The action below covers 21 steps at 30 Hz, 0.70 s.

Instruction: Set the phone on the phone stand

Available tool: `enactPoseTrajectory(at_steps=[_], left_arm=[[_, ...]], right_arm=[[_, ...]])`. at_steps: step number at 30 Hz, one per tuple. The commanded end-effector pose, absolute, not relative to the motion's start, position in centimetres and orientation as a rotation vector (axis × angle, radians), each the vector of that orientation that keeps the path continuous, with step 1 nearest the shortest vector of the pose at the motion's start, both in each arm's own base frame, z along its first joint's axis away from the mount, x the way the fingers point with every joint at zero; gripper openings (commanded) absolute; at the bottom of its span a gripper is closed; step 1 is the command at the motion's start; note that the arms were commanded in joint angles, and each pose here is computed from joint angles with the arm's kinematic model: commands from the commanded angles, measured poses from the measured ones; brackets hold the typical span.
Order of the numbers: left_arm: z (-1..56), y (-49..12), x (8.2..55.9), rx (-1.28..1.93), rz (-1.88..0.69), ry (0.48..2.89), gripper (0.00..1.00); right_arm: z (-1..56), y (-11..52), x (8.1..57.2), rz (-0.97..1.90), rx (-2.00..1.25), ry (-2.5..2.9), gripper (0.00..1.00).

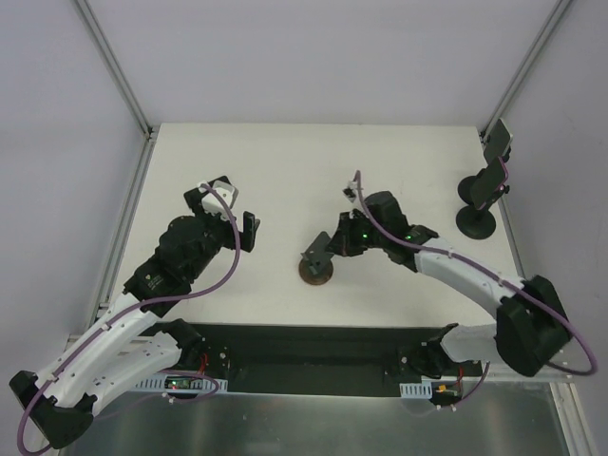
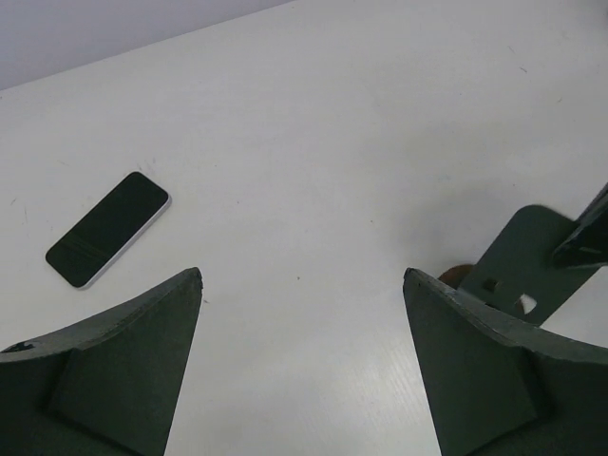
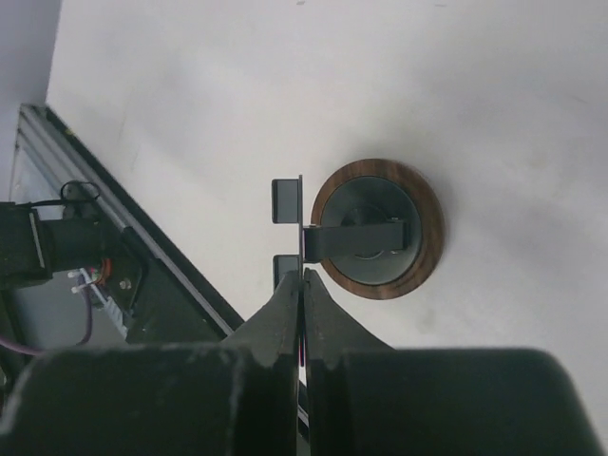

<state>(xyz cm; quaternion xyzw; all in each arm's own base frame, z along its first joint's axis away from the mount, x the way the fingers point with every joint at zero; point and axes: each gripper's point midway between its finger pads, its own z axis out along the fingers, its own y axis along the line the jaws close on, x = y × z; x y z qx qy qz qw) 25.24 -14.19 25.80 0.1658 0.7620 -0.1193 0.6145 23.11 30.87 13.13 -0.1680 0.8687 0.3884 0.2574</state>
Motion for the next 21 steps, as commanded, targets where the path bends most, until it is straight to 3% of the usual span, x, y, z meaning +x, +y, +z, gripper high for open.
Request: enactPoseTrajectory(at_steps=[1,5,6,13,21], left_arm=[[26.9,-14.7,25.5,0.377,-0.316,1.718,0.85],[27.1,-15.1,25.3,0.392,-0.342,1.712,0.84],[27.1,-15.2,25.3,0.397,-0.345,1.713,0.84],[27.5,-15.7,24.7,0.390,-0.401,1.705,0.83],[27.2,-16.1,24.5,0.395,-0.429,1.712,0.82]], right_arm=[[15.5,22.6,23.4,0.798,-0.319,2.325,0.01],[16.3,13.3,23.8,0.559,-0.151,2.286,0.00],[17.3,12.9,23.5,0.564,-0.294,2.220,0.01],[20.2,1.4,23.5,0.101,-0.132,2.167,0.00],[19.9,-5.7,26.0,0.086,0.082,2.130,0.00]])
